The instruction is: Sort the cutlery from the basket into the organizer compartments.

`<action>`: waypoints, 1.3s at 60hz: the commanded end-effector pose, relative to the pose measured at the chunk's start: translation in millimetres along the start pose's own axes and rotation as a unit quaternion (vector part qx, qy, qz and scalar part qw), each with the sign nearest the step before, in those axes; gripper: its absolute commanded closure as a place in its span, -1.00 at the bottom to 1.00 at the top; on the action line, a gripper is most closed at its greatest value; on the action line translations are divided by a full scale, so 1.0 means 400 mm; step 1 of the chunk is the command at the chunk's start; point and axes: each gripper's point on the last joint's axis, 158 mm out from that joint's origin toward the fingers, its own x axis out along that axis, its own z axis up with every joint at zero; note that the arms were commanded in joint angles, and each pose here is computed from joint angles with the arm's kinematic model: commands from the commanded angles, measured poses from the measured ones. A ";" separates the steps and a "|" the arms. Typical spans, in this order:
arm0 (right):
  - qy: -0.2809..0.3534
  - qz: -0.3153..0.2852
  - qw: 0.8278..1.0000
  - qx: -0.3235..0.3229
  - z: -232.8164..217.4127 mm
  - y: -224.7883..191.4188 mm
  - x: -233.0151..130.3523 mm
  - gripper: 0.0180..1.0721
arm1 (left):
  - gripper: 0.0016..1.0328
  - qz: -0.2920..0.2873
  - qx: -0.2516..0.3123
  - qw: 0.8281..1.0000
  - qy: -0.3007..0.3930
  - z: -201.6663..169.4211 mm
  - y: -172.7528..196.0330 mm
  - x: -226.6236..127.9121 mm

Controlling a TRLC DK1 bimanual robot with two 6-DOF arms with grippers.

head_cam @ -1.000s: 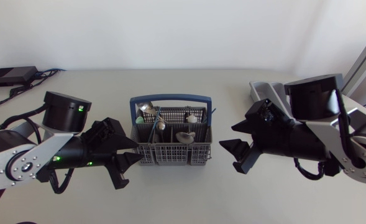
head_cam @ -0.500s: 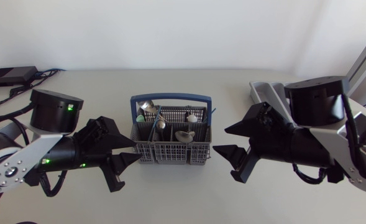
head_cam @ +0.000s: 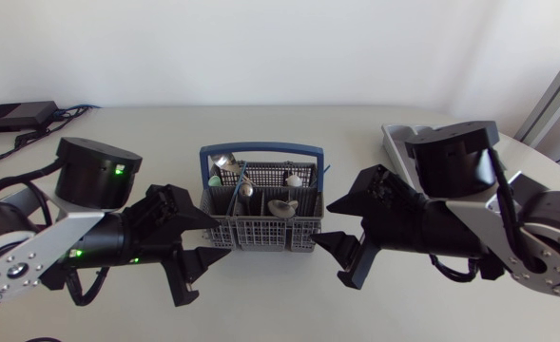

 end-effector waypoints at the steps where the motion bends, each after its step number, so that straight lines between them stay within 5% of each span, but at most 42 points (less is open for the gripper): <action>1: -0.010 -0.002 1.000 -0.007 0.005 0.006 -0.010 -0.44 | -0.28 0.008 0.014 1.000 -0.016 0.052 0.023 0.008; 35: -0.009 -0.007 1.000 -0.019 -0.068 0.027 -0.059 -0.60 | -0.31 -0.003 0.143 0.989 -0.041 0.261 0.032 0.066; 59: -0.001 -0.008 1.000 -0.028 -0.097 0.030 -0.066 -0.65 | -0.29 -0.058 0.279 0.956 0.066 0.220 -0.004 0.114; 74: 0.000 -0.007 1.000 -0.028 -0.106 0.034 -0.064 -0.65 | -0.28 -0.069 0.318 0.941 0.092 0.221 0.001 0.120; 78: 0.000 -0.007 1.000 -0.029 -0.105 0.033 -0.063 -0.65 | -0.14 -0.078 0.327 0.936 0.099 0.211 -0.010 0.126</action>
